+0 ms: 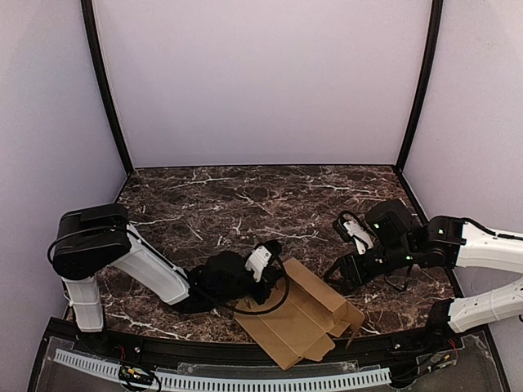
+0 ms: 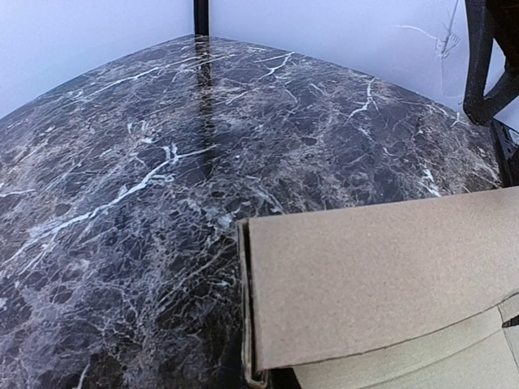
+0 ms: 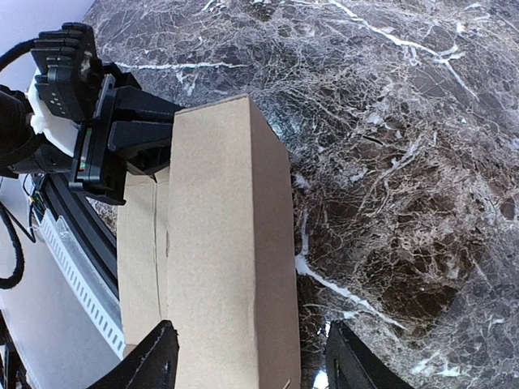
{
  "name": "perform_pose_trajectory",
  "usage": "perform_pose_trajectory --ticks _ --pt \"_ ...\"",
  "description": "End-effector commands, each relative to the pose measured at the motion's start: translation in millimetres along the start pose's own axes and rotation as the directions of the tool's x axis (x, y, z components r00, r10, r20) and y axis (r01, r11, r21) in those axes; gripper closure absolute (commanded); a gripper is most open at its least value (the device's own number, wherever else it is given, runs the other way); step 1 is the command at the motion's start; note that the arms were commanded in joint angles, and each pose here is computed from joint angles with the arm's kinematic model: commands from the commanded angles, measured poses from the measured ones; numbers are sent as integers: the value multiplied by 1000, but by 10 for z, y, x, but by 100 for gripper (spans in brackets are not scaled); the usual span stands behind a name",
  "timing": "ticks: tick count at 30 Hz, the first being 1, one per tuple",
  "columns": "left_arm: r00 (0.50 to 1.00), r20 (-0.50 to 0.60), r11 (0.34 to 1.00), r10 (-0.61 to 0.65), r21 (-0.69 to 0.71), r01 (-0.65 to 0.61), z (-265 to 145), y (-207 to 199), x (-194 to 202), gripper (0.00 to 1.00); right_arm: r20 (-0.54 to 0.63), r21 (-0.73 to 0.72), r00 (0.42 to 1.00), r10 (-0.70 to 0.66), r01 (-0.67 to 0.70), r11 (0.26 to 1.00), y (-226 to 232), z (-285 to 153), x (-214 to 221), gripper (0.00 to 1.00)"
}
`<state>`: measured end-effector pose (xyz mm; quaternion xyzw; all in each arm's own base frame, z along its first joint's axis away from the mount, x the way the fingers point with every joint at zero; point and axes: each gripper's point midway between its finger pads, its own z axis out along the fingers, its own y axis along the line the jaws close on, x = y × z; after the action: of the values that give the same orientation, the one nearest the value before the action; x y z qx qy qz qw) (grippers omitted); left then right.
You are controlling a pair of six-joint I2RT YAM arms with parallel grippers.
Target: Fold the paper box
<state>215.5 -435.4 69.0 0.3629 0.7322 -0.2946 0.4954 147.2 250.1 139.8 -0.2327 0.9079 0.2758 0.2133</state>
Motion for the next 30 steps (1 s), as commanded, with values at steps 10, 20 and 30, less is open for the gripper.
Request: perform_pose_trajectory --ticks 10,20,30 --pt "992 -128 930 -19 -365 -30 -447 609 -227 99 144 34 988 -60 55 998 114 -215 -509 38" --pt "967 -112 818 -227 -561 127 -876 933 -53 99 176 68 984 -33 22 997 158 -51 -824 34" --pt "947 -77 749 -311 -633 195 -970 1020 35 99 197 5 980 26 -28 1000 324 162 -1064 38"
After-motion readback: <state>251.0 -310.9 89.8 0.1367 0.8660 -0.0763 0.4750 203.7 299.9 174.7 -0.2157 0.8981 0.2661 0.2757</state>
